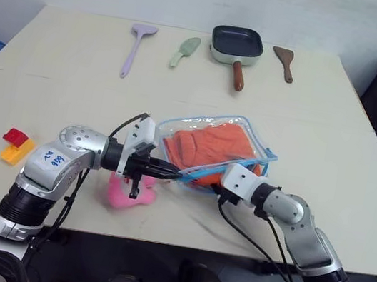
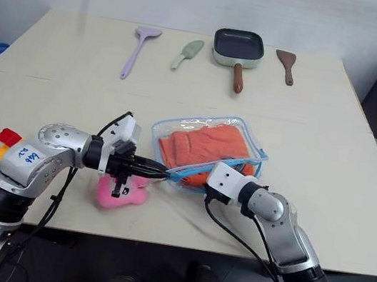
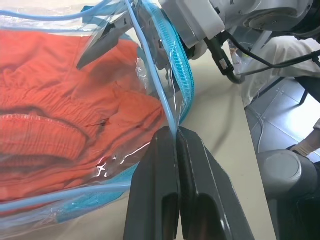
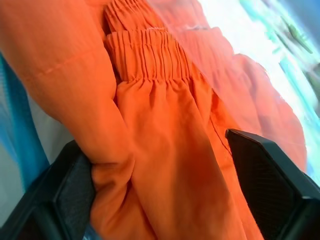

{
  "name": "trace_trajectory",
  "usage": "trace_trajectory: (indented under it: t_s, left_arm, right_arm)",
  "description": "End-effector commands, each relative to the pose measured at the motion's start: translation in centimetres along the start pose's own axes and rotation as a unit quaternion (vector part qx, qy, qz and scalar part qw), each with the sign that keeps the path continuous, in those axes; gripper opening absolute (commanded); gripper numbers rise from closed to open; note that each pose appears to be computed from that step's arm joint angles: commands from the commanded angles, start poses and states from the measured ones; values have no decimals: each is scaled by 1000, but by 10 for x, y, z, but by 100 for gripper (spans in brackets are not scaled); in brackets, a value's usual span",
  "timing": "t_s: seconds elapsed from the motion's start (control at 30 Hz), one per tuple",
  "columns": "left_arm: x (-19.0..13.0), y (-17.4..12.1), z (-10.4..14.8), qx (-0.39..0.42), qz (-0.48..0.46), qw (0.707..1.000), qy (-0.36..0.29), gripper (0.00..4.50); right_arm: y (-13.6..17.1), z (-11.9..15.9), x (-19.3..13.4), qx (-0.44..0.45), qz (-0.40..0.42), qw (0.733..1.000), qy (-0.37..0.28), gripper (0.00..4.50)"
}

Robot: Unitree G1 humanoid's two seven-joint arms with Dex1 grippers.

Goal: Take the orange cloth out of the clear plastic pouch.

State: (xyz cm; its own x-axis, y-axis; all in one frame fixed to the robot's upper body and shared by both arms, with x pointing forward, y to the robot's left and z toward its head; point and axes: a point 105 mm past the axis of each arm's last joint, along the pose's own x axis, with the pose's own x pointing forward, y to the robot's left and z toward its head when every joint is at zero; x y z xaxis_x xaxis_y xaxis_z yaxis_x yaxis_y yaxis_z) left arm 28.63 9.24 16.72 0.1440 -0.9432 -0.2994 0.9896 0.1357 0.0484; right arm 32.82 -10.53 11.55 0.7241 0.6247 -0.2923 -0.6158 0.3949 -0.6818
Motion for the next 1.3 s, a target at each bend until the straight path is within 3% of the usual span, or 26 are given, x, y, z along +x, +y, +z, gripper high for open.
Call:
trace_trajectory:
  t_s: [0.03, 0.4, 0.5, 0.67, 0.77, 0.93, 1.3]
  left_arm:
    - [-5, 0, 10, 28, 2, 1000, -6, 0]
    - [-4, 1, 10, 32, 4, 999, -8, 0]
    - [-3, 4, 6, 38, 14, 999, 0, 0]
    - [-1, 13, 1, 54, 44, 998, 13, 0]
    - [0, 25, 6, 51, 76, 996, 0, 0]
    - [2, 38, 10, 47, 102, 994, -11, 0]
    - [-1, 71, 1, 79, 178, 981, 15, 0]
  right_arm:
    - [9, -39, -4, 30, 8, 997, 71, 361]
    - [27, -48, -2, 63, 58, 993, 84, 2]
    - [36, -50, -9, 68, 91, 990, 88, 2]
    - [38, -23, -24, 49, 136, 989, 32, 2]
    - [49, -4, -46, -20, 205, 979, 2, 2]
    - [67, -9, -75, -131, 295, 946, 19, 2]
    - [67, 12, -99, -183, 319, 929, -47, 2]
